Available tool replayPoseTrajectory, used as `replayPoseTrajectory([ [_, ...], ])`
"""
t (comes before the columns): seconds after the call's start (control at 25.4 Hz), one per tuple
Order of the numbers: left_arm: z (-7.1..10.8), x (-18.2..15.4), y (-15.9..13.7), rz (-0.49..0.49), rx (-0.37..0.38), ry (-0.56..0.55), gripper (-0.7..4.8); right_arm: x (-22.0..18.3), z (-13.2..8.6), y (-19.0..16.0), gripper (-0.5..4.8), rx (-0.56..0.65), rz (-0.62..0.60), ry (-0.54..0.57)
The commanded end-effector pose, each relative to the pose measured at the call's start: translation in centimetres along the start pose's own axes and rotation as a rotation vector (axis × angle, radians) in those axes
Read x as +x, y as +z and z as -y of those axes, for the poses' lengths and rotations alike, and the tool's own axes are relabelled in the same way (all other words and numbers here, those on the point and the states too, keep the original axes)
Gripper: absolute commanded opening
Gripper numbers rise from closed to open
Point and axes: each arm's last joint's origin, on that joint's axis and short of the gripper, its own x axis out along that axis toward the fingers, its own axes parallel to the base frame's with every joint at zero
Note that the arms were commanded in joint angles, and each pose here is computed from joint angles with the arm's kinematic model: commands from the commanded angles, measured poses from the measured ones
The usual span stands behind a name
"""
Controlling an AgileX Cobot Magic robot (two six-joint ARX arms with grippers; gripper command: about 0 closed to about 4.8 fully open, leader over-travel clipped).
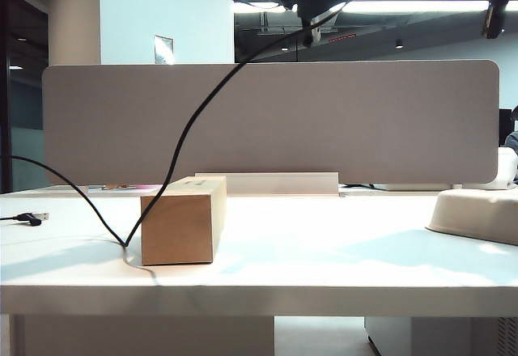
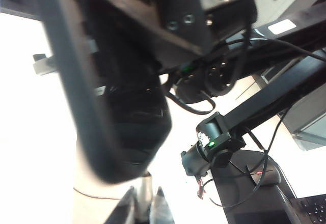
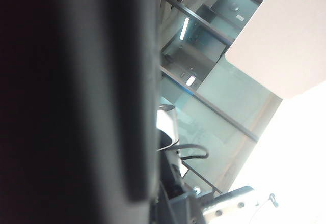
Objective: Pick up the charging cable and the phone, plug the charging cable into the charging port on the phone, and finally place them back on the table.
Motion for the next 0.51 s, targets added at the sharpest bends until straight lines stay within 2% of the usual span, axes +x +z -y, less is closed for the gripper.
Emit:
replayPoseTrajectory([
  [0.04, 0.33, -0.01, 0.31, 0.008, 0.02, -0.015, -0.06, 0.09, -1.0, 0.34, -0.06, -0.095, 0.027, 0.064],
  [0.51, 0.17, -0.5, 0.5, 0.024, 0.035, -0.016, -0.06, 0.09, -1.0, 0.31, -0.06, -0.1, 0.02, 0.065],
])
